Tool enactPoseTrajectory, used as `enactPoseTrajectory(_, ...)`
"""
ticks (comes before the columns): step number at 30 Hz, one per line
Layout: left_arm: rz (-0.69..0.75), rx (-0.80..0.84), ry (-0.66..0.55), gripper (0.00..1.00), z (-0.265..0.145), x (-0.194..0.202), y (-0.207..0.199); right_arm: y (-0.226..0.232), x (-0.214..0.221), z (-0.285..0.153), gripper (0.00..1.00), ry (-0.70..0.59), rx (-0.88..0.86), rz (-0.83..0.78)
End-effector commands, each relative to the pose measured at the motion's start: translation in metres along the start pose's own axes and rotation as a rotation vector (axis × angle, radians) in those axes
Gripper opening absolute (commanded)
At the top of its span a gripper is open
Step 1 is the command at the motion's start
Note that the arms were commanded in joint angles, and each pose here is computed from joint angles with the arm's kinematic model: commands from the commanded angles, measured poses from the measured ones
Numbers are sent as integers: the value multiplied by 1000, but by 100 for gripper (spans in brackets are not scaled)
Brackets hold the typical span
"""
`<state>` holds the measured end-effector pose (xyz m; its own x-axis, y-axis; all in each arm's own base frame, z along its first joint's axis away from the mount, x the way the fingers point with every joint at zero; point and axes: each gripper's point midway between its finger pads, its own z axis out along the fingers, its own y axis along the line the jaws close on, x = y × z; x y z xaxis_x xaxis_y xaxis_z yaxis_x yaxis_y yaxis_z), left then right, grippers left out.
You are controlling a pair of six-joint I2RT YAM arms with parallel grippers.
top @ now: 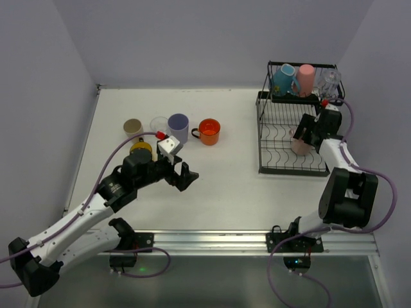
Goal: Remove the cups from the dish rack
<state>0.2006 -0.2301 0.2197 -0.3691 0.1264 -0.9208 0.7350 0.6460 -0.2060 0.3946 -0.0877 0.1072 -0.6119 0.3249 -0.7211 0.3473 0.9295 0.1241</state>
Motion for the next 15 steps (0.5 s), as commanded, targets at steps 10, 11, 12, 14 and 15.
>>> enactPoseTrajectory(10,-76,155,-101,100,3,-48,-33,36,-27,-58,55,-271,-79,85)
enactPoseTrajectory(11,-86,177,-125,100,5,-55,-37,39,-25,-65,55,-297,-96,93)
enactPoseTrajectory(12,-114,209,-128,100,6,-57,-43,42,-22,-68,54,-302,-107,109)
enactPoseTrajectory(14,-132,244,-157,100,12,-63,-48,53,-14,-72,52,-317,-148,125)
enactPoseTrajectory(15,-153,264,-174,100,14,-68,-52,57,-12,-73,51,-323,-166,141)
